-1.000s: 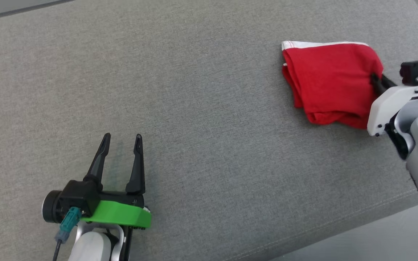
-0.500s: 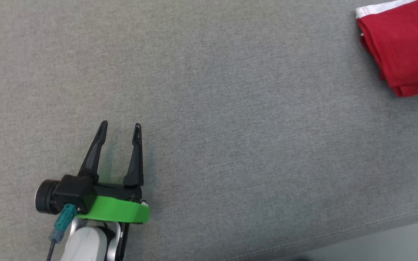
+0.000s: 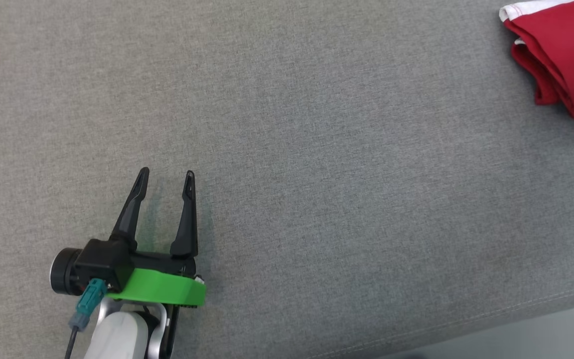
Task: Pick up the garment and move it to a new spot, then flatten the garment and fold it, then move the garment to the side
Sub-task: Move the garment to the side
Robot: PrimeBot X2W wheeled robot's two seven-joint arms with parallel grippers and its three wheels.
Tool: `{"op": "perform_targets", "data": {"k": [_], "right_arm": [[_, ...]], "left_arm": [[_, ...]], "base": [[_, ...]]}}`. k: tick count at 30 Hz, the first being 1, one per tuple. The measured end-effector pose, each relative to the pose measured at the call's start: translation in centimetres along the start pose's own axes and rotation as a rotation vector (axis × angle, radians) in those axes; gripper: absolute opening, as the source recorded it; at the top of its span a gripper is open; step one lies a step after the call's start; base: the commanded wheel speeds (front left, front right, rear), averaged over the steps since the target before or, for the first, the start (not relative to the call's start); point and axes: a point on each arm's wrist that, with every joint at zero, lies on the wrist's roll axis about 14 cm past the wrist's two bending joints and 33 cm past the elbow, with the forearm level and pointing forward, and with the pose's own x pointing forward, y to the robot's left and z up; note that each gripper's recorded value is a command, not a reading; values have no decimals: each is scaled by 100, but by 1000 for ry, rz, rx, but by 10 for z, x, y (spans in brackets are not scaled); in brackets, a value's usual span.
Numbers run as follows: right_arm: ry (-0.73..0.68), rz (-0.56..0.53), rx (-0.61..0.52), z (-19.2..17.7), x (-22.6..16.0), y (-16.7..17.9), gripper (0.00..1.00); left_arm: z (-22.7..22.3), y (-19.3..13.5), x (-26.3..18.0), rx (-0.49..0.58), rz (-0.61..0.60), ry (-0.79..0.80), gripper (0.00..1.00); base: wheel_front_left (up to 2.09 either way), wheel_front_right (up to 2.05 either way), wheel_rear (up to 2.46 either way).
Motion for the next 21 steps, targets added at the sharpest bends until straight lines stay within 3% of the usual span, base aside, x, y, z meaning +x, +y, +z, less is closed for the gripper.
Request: {"op": "perform_targets", "data": {"k": [6, 13, 21], "right_arm": [[-78, 53, 131, 22, -11, 36, 100], [-153, 162, 198, 46, -40, 84, 100], [-303, 286, 314, 71, -99, 133, 100]], "left_arm": [[14, 2, 0, -30, 21, -36, 100], [30, 21, -11, -57, 111, -65, 100], [48, 32, -42, -86, 201, -109, 100]], "base": [[0, 0, 0], [0, 0, 0], [0, 0, 0]]}}
